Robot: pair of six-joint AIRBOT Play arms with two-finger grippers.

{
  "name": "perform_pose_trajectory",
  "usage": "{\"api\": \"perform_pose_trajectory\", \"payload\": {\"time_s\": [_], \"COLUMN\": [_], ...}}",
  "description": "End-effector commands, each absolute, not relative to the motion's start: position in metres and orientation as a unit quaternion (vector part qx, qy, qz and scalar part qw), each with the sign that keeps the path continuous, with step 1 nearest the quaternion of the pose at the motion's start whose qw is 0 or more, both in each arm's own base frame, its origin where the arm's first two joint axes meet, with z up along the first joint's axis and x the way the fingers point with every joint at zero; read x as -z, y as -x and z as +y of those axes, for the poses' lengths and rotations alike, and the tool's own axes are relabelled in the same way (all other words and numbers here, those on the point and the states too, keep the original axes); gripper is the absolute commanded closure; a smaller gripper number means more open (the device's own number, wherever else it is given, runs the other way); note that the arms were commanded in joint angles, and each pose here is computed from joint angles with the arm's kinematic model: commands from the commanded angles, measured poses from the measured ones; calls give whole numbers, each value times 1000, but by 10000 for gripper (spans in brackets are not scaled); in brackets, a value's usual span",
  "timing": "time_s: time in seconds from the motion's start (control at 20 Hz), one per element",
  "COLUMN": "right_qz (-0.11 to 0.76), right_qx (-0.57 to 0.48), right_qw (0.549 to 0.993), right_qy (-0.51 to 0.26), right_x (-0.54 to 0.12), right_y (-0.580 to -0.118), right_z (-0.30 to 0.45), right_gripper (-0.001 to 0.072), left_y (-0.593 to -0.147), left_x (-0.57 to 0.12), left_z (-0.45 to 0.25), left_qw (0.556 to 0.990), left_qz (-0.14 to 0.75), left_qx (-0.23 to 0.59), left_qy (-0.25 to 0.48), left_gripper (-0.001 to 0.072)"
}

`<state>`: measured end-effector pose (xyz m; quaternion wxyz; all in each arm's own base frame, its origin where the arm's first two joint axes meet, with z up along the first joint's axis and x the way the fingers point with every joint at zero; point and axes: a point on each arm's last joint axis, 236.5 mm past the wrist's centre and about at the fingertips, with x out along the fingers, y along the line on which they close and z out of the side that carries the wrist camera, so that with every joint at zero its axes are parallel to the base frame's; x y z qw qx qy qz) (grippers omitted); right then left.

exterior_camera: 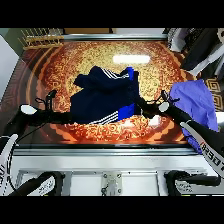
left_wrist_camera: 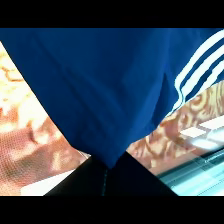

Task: Fold the clothes and pants, and hang the long-sleeved shirts on hangers.

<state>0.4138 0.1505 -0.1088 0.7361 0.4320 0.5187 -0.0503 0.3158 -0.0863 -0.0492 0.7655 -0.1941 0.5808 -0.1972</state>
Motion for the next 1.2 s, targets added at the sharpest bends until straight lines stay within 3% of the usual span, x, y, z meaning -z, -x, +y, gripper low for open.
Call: {"api": "perform_pose_trajectory", "payload": {"time_s": [0.0,0.1,0.15,0.2,0.3,0.35,0.55,0.75,0.95,1.15], "right_qz": [568,577,577,576,573,574,562,509,411,349], "right_qx": [8,-13,-17,-16,-16,-27,-110,-200,-244,-238], "right_qw": [730,735,738,739,741,746,776,812,862,882], "right_qy": [-381,-355,-350,-350,-350,-338,-264,-203,-171,-211], "right_x": [117,118,118,118,118,117,57,-113,-268,-338], "right_y": [-391,-385,-386,-386,-388,-387,-404,-406,-346,-269], "right_z": [166,168,168,168,167,168,159,137,138,137], "right_gripper": [116,122,234,435,534,695,698,698,698,698], "left_y": [-316,-316,-317,-317,-317,-317,-346,-376,-312,-216], "left_x": [49,49,49,49,49,49,-2,-181,-371,-468], "left_z": [-86,-86,-85,-85,-85,-85,-65,-42,-67,-101], "left_qw": [766,767,767,767,767,768,793,885,956,971], "left_qz": [580,580,580,579,579,579,542,392,194,57], "left_qx": [197,196,196,196,196,196,194,184,194,217], "left_qy": [193,193,193,193,193,193,199,171,101,80], "left_gripper": [705,705,705,705,705,705,705,705,705,705]}}
